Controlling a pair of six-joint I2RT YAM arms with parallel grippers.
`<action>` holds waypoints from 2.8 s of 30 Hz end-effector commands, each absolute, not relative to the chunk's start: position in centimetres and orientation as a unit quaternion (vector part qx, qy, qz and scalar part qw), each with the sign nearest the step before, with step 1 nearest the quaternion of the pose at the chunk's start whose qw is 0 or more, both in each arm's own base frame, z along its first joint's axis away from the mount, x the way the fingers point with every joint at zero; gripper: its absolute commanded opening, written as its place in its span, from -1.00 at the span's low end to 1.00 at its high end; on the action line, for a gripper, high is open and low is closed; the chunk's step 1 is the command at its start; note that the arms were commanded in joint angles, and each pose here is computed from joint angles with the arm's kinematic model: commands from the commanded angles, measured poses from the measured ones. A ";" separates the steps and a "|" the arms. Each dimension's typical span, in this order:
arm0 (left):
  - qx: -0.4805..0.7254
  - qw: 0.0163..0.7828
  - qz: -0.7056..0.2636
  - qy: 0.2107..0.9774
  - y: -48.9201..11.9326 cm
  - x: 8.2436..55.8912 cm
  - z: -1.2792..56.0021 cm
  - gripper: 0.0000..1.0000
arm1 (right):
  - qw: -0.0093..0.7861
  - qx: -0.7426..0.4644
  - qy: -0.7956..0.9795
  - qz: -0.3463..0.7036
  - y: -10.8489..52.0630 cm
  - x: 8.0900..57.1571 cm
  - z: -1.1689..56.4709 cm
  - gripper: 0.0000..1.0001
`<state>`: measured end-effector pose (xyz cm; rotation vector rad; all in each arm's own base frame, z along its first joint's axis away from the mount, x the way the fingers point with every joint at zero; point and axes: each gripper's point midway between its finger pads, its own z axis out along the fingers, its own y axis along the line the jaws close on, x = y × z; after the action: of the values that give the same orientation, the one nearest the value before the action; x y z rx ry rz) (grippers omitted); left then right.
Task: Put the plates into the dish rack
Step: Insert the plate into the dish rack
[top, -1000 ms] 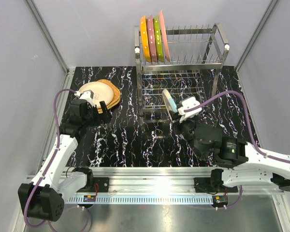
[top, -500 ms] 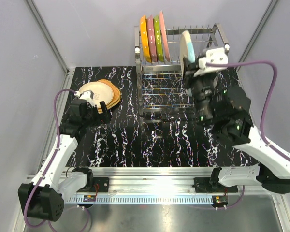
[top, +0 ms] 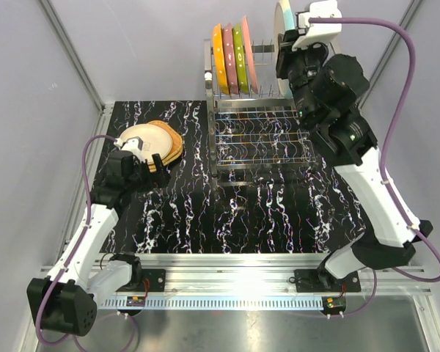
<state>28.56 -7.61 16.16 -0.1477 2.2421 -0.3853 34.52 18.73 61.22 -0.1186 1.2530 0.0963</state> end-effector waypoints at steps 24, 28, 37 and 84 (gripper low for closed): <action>-0.041 0.423 -0.166 0.890 -8.5 28.9 16.4 0.98 | 0.829 -0.046 0.541 0.136 19.1 44.0 63.4 -1.00; -0.041 0.423 -0.167 0.890 -8.6 29.0 16.4 0.98 | 0.835 -0.047 0.531 0.139 19.1 44.5 64.1 -1.00; -0.039 0.418 -0.170 0.891 -8.7 28.9 16.2 0.98 | 0.838 -0.038 0.527 0.133 19.1 46.5 63.7 -1.00; -0.036 0.415 -0.181 0.891 -9.1 28.8 16.2 0.98 | 0.788 0.001 0.601 0.132 19.5 49.3 55.3 -0.21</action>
<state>28.30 -8.63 15.58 -0.1165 2.2709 -0.4307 51.67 20.45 50.37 -0.0417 1.4096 0.2230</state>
